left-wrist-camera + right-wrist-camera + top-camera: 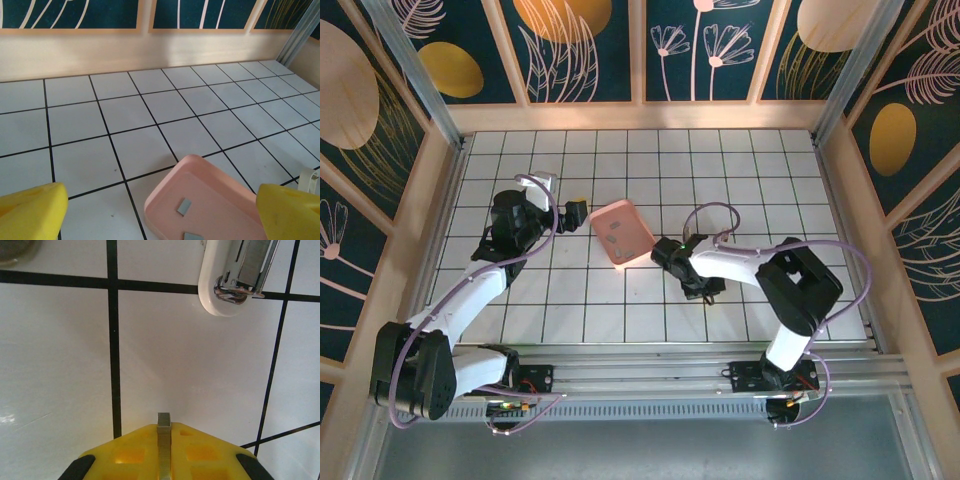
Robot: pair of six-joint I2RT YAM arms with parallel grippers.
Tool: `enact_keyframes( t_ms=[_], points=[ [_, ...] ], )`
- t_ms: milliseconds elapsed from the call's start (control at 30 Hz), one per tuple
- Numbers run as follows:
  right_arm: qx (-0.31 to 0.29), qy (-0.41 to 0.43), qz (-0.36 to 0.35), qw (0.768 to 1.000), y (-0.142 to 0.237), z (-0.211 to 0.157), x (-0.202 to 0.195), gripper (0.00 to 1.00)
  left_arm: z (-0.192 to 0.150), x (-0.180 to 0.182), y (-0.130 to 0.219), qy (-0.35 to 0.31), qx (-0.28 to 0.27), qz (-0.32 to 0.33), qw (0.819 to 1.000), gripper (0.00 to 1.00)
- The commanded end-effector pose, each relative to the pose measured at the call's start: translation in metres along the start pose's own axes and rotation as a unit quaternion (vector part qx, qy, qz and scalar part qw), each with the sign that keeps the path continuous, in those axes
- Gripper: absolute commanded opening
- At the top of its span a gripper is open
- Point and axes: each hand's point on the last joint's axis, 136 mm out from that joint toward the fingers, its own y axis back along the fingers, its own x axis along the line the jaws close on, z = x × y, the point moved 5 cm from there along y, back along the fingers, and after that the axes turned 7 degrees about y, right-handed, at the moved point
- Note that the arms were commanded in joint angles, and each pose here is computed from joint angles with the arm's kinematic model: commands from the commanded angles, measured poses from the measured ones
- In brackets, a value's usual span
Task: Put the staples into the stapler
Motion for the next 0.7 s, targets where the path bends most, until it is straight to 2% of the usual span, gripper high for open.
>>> enact_keyframes(
  t_ms=[0,300,667],
  points=[
    [0.003,0.015,-0.029,0.999,-0.003,0.001,-0.003,0.12,0.006,-0.003,0.003,-0.006,-0.015,-0.002,1.000,0.96],
    [0.012,0.032,-0.010,0.999,-0.012,-0.005,0.015,0.13,0.004,-0.003,0.002,-0.004,-0.013,-0.005,1.000,0.96],
    [-0.006,0.042,0.042,0.998,-0.005,0.000,0.037,0.20,0.005,-0.003,0.002,-0.005,-0.013,-0.005,1.000,0.96]
  ],
)
